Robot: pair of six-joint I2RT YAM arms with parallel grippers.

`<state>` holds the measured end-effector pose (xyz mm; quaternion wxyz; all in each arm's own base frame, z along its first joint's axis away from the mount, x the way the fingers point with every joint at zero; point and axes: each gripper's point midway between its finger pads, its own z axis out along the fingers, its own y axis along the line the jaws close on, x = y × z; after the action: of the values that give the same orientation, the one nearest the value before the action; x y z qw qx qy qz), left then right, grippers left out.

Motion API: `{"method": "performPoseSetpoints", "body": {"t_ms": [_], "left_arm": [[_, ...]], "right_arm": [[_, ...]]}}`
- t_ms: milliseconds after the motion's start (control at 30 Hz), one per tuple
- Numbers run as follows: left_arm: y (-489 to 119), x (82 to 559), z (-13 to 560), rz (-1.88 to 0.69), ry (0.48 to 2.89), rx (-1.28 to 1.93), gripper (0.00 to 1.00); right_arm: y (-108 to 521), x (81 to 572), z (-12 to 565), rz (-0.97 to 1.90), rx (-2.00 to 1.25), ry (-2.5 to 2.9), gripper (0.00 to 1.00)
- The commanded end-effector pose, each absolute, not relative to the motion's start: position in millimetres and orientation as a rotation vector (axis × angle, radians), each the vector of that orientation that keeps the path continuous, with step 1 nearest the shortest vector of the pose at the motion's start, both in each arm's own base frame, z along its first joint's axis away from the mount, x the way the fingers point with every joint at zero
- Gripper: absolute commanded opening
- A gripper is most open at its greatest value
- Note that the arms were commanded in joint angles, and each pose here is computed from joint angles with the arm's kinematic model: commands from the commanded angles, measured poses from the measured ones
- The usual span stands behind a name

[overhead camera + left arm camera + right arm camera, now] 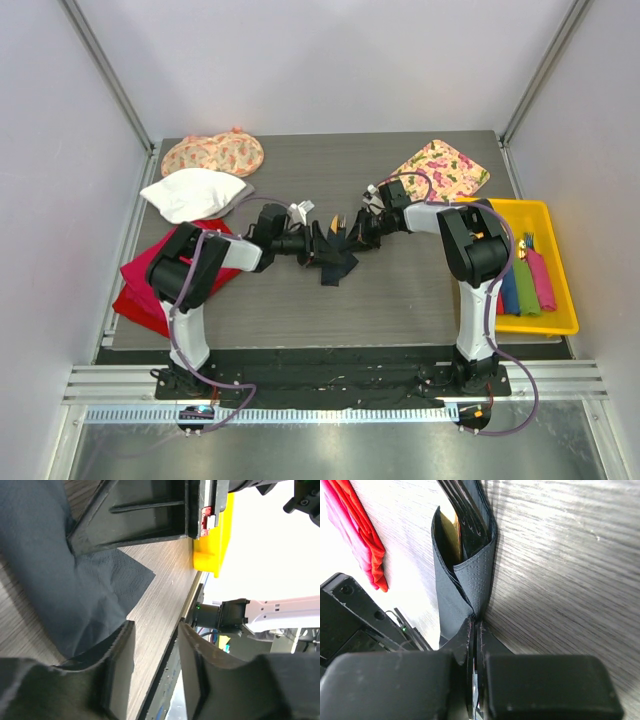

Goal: Place the utensils on the paper napkin and roll it up

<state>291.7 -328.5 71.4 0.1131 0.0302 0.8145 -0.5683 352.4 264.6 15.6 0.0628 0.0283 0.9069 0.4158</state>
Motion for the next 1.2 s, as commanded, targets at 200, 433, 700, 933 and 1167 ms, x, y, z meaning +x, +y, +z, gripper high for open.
{"method": "performPoseSetpoints", "body": {"t_ms": [200, 433, 700, 933, 1167], "left_arm": [[-318, 288, 40, -1.549, 2.541, 0.022, 0.25], [-300, 260, -13, -1.432, 2.727, 0.023, 0.15], [-294, 259, -44, -1.355, 2.823, -0.085, 0.09], [-290, 259, -53, -1.293, 2.860, -0.118, 0.06], [-289, 261, -55, -1.277, 2.862, -0.124, 0.05]], "right_arm": [[248, 337, -19, 1.098, 0.111, 2.850, 0.01], [248, 342, -22, 1.086, 0.112, 2.845, 0.01], [251, 354, -3, 1.113, 0.077, 2.803, 0.19], [240, 363, 38, 1.101, -0.010, 2.769, 0.50], [241, 350, 60, 1.134, -0.054, 2.767, 0.65]]}}
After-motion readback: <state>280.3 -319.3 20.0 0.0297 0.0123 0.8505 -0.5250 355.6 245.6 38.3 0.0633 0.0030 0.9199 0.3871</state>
